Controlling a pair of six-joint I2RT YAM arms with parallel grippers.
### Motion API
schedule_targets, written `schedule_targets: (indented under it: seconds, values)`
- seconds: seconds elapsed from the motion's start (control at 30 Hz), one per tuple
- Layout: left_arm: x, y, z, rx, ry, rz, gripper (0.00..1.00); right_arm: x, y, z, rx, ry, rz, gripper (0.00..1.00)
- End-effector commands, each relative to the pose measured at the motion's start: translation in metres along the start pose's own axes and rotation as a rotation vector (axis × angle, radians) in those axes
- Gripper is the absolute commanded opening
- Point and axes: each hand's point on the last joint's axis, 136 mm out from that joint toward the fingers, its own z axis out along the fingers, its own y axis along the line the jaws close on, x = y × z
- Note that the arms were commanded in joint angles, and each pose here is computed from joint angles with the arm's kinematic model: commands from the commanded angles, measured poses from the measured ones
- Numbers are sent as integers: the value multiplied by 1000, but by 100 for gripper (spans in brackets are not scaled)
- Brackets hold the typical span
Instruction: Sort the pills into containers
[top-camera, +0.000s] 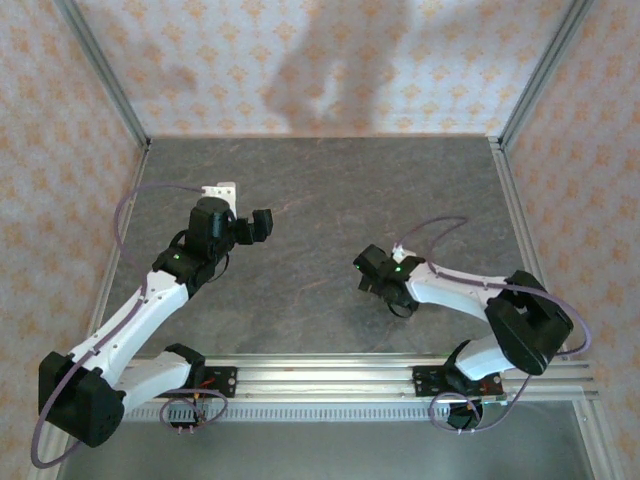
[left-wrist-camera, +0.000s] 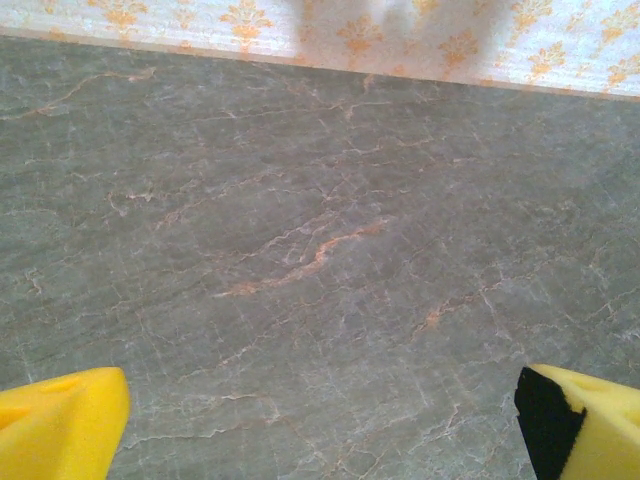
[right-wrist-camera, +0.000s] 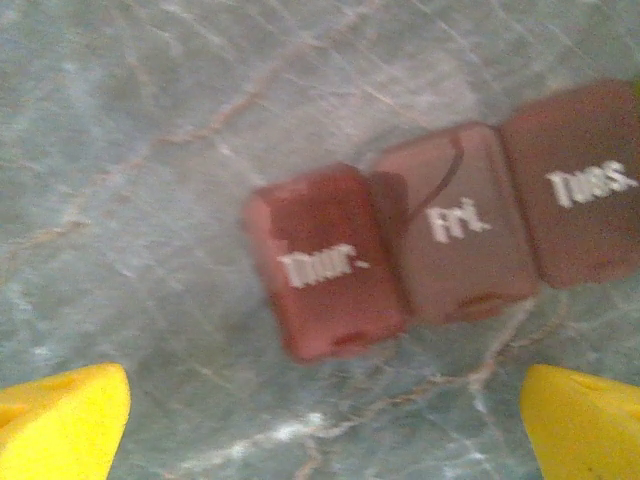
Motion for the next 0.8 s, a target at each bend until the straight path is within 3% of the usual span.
schedule_targets:
  seconds: [0.0, 0.37, 0.77]
  values:
    - [4, 0, 2, -9, 17, 20, 100, -6, -26, 0, 61, -34, 45, 100]
    - [8, 0, 7, -8, 32, 16, 100, -38, -23, 6, 99, -54, 36, 100]
    - [11, 3, 8, -25, 43, 48, 100, -66, 19, 18, 50, -58, -33, 100]
